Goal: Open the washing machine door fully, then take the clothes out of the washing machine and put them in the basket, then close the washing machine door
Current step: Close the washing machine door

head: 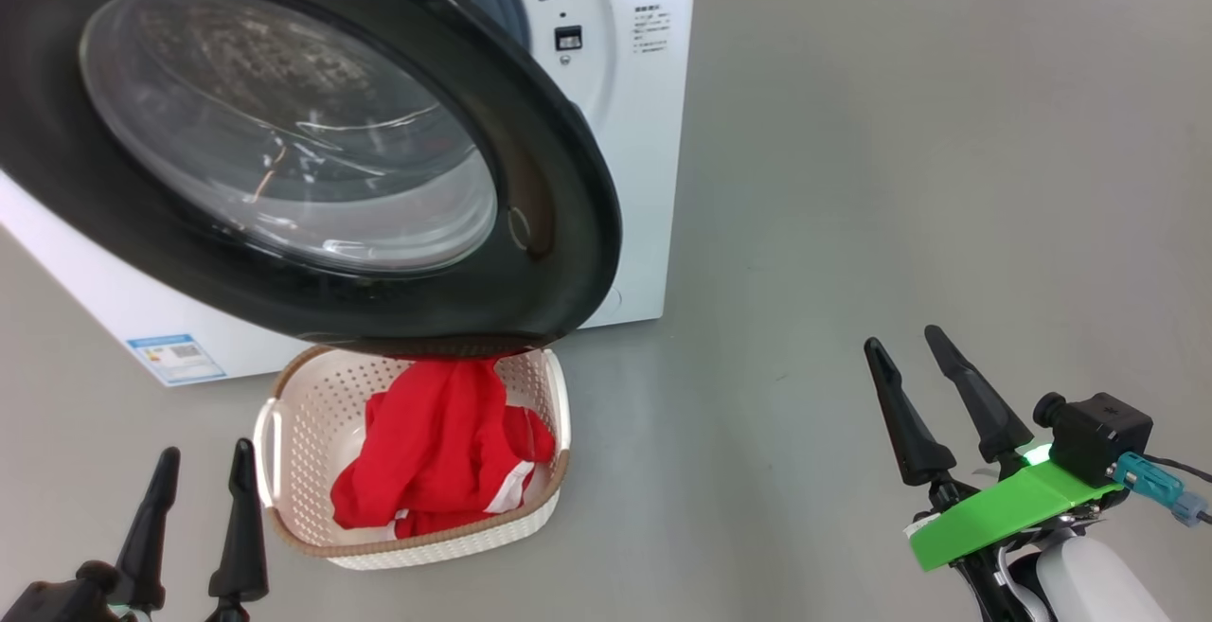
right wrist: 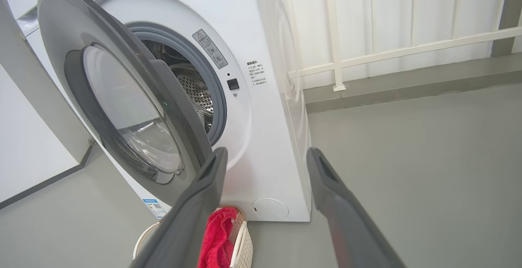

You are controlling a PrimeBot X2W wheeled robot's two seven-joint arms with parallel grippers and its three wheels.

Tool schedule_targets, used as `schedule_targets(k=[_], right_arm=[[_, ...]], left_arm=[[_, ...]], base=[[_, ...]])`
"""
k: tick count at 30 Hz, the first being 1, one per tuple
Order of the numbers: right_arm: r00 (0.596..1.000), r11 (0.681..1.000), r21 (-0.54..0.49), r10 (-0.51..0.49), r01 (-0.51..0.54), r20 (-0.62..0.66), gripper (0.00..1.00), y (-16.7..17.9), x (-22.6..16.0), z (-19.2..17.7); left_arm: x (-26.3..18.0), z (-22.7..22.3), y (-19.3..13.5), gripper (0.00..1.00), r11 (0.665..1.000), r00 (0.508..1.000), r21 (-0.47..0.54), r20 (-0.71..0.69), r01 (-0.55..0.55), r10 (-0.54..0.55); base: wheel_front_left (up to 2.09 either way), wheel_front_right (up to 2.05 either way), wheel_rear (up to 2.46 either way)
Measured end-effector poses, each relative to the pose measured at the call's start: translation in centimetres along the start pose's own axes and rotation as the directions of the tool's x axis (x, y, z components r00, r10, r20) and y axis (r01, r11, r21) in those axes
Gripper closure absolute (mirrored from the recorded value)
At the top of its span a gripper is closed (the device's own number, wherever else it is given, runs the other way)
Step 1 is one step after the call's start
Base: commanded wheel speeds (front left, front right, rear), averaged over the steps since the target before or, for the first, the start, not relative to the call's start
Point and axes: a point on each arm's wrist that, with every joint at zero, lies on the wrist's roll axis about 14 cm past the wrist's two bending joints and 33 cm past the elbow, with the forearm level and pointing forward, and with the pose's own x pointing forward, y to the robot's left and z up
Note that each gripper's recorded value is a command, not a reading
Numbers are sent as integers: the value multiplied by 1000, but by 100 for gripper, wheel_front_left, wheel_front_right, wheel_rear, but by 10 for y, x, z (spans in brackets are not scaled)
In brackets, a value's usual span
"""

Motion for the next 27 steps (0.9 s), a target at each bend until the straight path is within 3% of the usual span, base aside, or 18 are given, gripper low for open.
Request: schedule_targets(k=[4, 5, 6, 8, 10, 20, 27], right_arm=[[1000, 1000, -2, 22, -22, 3, 3, 6, 4, 1], [1000, 1000, -3, 28, -28, 3, 21, 7, 5, 1], [999, 999, -4, 36, -36, 3, 51, 9, 6, 1], [999, 999, -8, 52, -52, 3, 70, 13, 10, 1], [997, 997, -11, 71, -71, 7, 100, 17, 15, 2], [971, 972, -46, 232, -230, 49, 100, 61, 56, 17], [929, 927, -63, 370, -369, 14, 100, 103, 77, 5]], left_arm=[[-3, 2, 3, 0, 1000, 1000, 6, 4, -12, 12], [-4, 2, 5, 0, 1000, 1000, 6, 6, -17, 17], [-5, 3, 6, 0, 1000, 1000, 5, 7, -22, 22], [-7, 3, 8, 0, 999, 999, 4, 9, -33, 33], [-9, 4, 12, 0, 999, 999, 5, 11, -45, 45], [-16, 8, 25, 0, 996, 996, 4, 23, -90, 90], [-16, 5, 33, 0, 994, 994, 7, 13, -113, 113]], base=[[0, 0, 0], [0, 0, 0], [0, 0, 0], [0, 0, 0], [0, 0, 0], [0, 0, 0], [0, 0, 0]])
